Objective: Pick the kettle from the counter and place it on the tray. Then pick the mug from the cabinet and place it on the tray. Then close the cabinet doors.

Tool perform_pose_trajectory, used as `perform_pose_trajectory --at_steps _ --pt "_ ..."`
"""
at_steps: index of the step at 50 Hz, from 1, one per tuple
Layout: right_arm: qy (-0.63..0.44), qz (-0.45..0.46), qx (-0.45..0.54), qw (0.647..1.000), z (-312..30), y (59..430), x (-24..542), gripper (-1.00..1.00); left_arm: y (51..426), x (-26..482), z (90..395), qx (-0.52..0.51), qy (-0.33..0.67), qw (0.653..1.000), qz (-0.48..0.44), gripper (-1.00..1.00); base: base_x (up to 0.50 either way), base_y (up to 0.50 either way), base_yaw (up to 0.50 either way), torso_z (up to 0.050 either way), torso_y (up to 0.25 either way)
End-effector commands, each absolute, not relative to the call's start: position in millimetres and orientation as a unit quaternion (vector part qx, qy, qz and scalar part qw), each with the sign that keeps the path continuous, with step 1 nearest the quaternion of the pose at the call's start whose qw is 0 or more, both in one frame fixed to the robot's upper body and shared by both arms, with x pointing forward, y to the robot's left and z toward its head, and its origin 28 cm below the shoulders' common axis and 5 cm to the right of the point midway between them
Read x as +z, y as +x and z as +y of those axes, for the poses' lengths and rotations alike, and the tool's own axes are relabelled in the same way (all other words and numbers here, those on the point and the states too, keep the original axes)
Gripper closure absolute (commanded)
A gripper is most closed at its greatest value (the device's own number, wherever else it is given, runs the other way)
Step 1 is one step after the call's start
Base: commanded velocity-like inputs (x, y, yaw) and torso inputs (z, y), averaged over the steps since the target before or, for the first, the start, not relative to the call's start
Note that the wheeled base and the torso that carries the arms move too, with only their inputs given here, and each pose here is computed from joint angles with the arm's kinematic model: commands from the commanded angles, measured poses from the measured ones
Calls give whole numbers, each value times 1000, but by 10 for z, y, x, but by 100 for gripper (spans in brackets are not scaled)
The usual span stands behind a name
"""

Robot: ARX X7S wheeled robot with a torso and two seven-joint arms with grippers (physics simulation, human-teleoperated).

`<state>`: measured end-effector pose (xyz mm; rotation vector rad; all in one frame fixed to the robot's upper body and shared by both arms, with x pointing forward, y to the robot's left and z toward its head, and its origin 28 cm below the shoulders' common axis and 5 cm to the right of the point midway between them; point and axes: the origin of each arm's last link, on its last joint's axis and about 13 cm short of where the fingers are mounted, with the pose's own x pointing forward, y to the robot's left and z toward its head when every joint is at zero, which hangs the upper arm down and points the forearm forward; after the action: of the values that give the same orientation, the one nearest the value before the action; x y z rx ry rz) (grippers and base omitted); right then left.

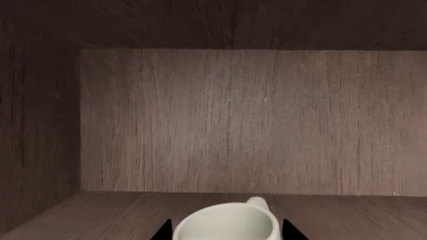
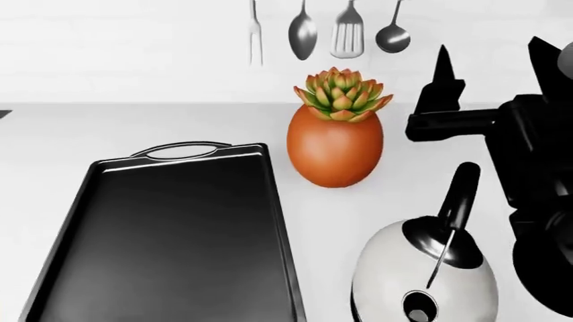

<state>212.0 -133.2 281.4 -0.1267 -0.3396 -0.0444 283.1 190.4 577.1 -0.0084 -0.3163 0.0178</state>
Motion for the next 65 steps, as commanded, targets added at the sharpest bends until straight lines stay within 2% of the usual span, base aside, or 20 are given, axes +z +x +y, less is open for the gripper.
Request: perform_pose_trajectory --at_steps 1,10,20,27,42,50,65 --pt "-67 -170 -13 983 -1299 2067 2828 -100 2647 5867 1973 20 -15 984 -178 100 -371 0 0 0 0" --pt "-63 -172 -12 983 -1292 2058 2820 -100 2617 5879 1978 15 -14 983 -182 100 -362 0 0 0 0" --pt "-56 -171 -11 984 -1288 2077 2787 -100 2587 5893 2046 -18 -9 982 -189 100 0 0 0 0 0" --pt "-57 -170 -8 984 -1257 2091 2774 -100 2397 5573 2064 -64 4 980 -190 100 0 0 0 0 0" --pt "-57 -170 -4 984 -1230 2092 2783 -100 2144 5137 1729 -180 21 969 -170 100 0 0 0 0 0" --pt "-54 -167 -5 984 -1245 2102 2760 -100 2321 4850 1651 -193 23 971 -136 100 0 0 0 0 0" --pt "-53 -159 -4 986 -1230 2149 2710 -100 2750 4210 1743 -176 3 983 -59 100 0 0 0 0 0"
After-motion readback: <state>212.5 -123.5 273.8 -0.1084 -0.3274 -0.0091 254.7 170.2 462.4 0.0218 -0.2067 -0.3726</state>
